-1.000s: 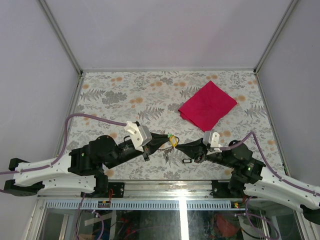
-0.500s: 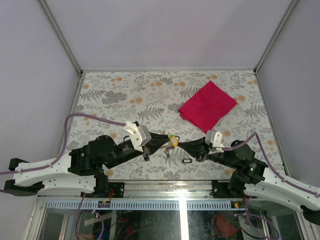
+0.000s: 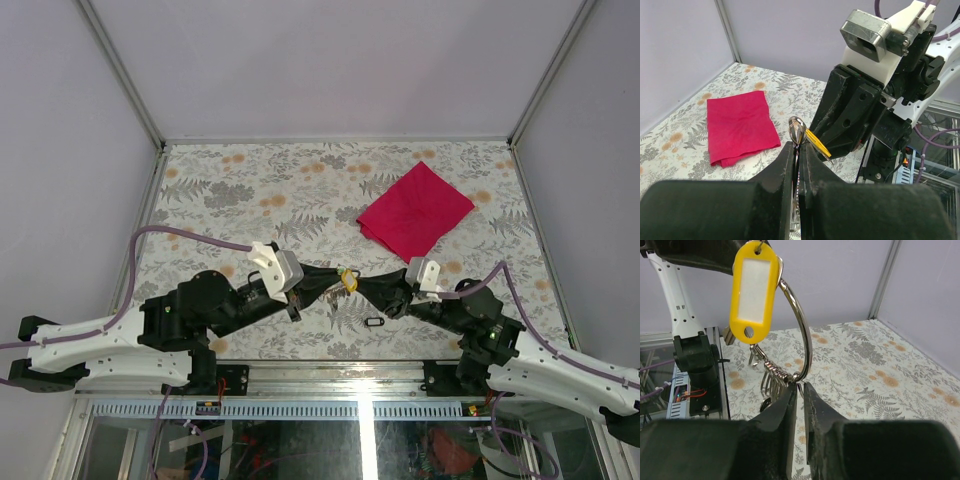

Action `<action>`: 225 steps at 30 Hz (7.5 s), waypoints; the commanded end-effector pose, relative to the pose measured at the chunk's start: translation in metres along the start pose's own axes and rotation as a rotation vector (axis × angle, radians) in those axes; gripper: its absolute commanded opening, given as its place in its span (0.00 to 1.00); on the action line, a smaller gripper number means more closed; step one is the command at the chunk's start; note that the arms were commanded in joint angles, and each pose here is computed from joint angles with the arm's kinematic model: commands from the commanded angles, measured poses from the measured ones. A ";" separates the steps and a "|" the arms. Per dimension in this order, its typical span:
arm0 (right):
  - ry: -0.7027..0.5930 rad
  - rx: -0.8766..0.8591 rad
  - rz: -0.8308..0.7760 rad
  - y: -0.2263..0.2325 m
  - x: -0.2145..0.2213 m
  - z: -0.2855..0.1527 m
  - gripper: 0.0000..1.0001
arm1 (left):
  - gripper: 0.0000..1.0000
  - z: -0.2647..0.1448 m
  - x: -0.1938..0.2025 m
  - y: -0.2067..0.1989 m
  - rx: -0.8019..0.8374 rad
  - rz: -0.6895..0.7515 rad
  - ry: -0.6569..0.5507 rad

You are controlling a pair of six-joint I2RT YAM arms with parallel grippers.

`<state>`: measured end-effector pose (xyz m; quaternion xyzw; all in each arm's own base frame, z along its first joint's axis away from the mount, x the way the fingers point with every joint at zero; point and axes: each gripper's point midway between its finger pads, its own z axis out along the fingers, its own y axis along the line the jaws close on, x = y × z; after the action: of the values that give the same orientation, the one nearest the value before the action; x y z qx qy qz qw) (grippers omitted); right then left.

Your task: Put the keys on the keyring

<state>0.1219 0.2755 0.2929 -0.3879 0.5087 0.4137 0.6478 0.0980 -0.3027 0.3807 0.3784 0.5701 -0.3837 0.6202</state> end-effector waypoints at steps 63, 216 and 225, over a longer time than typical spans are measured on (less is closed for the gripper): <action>0.307 -0.094 -1.035 -0.049 -0.048 -0.040 0.00 | 0.62 0.003 -0.017 0.006 -0.050 -0.079 -0.145; 0.240 0.112 0.214 -0.026 -0.049 -0.022 0.00 | 0.12 0.062 0.071 0.028 -0.234 0.291 0.035; 0.395 0.143 0.319 -0.025 -0.059 -0.022 0.00 | 0.43 0.044 0.066 0.034 -0.230 0.385 -0.069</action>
<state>0.1307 0.2402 0.3213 -0.3506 0.6975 0.3824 0.4944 0.1514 -0.3411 0.2895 0.4209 0.5522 -0.1922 0.6935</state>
